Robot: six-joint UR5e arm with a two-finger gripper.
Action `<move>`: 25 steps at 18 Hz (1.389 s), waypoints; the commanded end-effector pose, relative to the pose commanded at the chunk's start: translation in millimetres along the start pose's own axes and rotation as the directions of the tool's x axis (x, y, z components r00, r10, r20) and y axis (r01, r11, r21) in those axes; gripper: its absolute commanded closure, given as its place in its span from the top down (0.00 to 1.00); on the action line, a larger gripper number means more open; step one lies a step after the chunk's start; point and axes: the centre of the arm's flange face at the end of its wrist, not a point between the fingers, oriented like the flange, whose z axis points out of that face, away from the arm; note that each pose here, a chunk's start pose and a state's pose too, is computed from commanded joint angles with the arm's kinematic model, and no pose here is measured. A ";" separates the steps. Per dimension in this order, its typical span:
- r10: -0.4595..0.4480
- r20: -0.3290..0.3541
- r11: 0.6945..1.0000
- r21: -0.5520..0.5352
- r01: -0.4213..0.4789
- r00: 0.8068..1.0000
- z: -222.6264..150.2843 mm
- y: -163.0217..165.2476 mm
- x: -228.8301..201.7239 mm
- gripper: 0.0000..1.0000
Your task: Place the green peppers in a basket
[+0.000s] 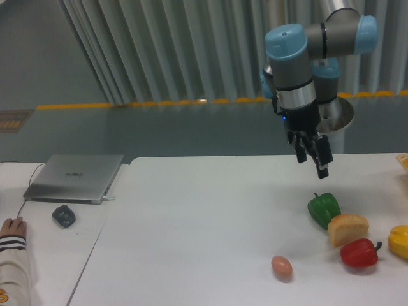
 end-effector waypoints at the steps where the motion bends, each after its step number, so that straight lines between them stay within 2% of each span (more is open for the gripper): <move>1: 0.000 -0.001 1.000 -0.001 0.000 1.000 0.7 0.1 0.4 1.00; 25: -0.003 -0.001 1.000 -0.001 0.003 1.000 -1.4 2.0 2.2 1.00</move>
